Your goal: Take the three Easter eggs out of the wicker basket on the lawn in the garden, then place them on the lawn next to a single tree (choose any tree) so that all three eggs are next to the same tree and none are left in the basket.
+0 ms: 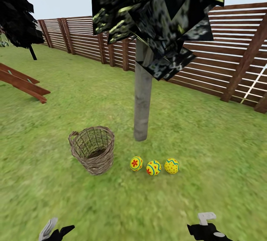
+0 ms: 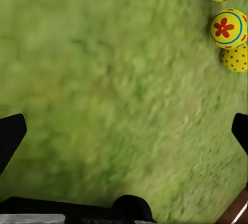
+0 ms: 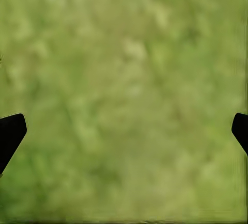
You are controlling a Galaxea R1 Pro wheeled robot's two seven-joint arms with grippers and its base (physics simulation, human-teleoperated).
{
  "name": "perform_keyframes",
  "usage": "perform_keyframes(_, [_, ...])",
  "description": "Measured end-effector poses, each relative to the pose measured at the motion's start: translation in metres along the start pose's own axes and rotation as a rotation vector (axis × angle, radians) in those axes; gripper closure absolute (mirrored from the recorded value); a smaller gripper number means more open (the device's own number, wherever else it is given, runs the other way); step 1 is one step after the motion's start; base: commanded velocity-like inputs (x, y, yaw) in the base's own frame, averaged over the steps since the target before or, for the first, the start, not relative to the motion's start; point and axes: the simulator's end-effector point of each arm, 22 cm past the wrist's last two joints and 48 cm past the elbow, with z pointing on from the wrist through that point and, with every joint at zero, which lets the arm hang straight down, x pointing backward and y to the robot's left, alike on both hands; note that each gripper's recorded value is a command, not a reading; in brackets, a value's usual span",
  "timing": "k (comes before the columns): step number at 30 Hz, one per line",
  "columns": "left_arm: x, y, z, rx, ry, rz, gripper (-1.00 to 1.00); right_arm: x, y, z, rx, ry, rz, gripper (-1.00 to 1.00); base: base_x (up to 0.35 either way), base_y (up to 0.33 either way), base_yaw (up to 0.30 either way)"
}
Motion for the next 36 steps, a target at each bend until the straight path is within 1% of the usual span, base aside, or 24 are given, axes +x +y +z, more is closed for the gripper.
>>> perform_keyframes(2, [0.006,0.006,-0.003,-0.021,0.013,0.005,-1.0,0.0,0.001,-0.003,0.0,0.006,-0.003,-1.0,0.0,0.0,0.0])
perform_keyframes(4, [0.01,0.011,-0.007,-0.041,0.011,0.016,-1.0,-0.001,0.001,-0.007,0.002,0.006,-0.005,-1.0,0.0,0.0,0.0])
perform_keyframes(8, [0.011,0.009,-0.012,-0.05,0.004,0.026,-1.0,0.002,0.001,-0.015,0.001,0.012,-0.008,-1.0,0.0,0.0,0.0])
perform_keyframes(10, [0.011,0.011,-0.015,-0.074,0.003,0.028,-1.0,0.003,0.001,-0.019,0.0,0.016,-0.01,-1.0,0.0,0.0,0.0])
perform_keyframes(13, [0.013,0.024,-0.018,-0.159,0.006,0.03,-1.0,0.001,0.001,-0.024,0.001,0.017,-0.007,-1.0,0.0,0.0,0.0])
perform_keyframes(14, [0.016,0.026,-0.018,-0.177,0.009,0.028,-1.0,0.0,0.001,-0.026,0.001,0.018,-0.007,-1.0,0.0,0.0,0.0])
perform_keyframes(15, [0.013,0.045,-0.021,-0.288,-0.019,0.046,-1.0,0.01,-0.003,-0.029,0.019,0.033,-0.005,-1.0,0.0,0.0,0.0])
perform_keyframes(18, [0.013,0.059,-0.028,-0.387,-0.035,0.052,-1.0,0.013,-0.012,-0.035,0.073,0.041,0.0,-1.0,0.0,0.0,0.0])
perform_keyframes(20, [0.015,0.062,-0.031,-0.419,-0.034,0.05,-1.0,0.014,-0.015,-0.039,0.109,0.046,0.001,-1.0,0.0,0.0,0.0])
perform_keyframes(22, [0.016,0.061,-0.034,-0.43,-0.034,0.048,-1.0,0.017,-0.017,-0.044,0.128,0.054,0.001,-1.0,0.0,0.0,0.0])
perform_keyframes(25, [0.016,0.058,-0.039,-0.437,-0.034,0.045,-1.0,0.019,-0.019,-0.05,0.139,0.062,0.001,-1.0,0.0,0.0,0.0])
perform_keyframes(29, [0.016,0.058,-0.039,-0.438,-0.037,0.046,-1.0,0.021,-0.019,-0.05,0.141,0.063,0.001,-1.0,0.0,0.0,0.0])
perform_keyframes(31, [0.014,0.058,-0.039,-0.439,-0.048,0.051,-1.0,0.023,-0.019,-0.051,0.141,0.066,0.0,-1.0,0.0,0.0,0.0])
perform_keyframes(32, [0.016,0.06,-0.039,-0.443,-0.047,0.049,-1.0,0.023,-0.019,-0.051,0.141,0.066,0.0,-1.0,0.0,0.0,0.0])
perform_keyframes(33, [0.026,0.07,-0.042,-0.462,-0.031,0.035,-1.0,0.024,-0.019,-0.051,0.141,0.067,-0.001,-1.0,0.0,0.0,0.0])
perform_keyframes(34, [0.031,0.075,-0.044,-0.471,-0.024,0.028,-1.0,0.024,-0.019,-0.051,0.141,0.067,-0.001,-1.0,0.0,0.0,0.0])
perform_keyframes(36, [0.034,0.08,-0.046,-0.483,-0.026,0.024,-1.0,0.024,-0.018,-0.051,0.141,0.068,-0.002,-1.0,0.0,0.0,0.0])
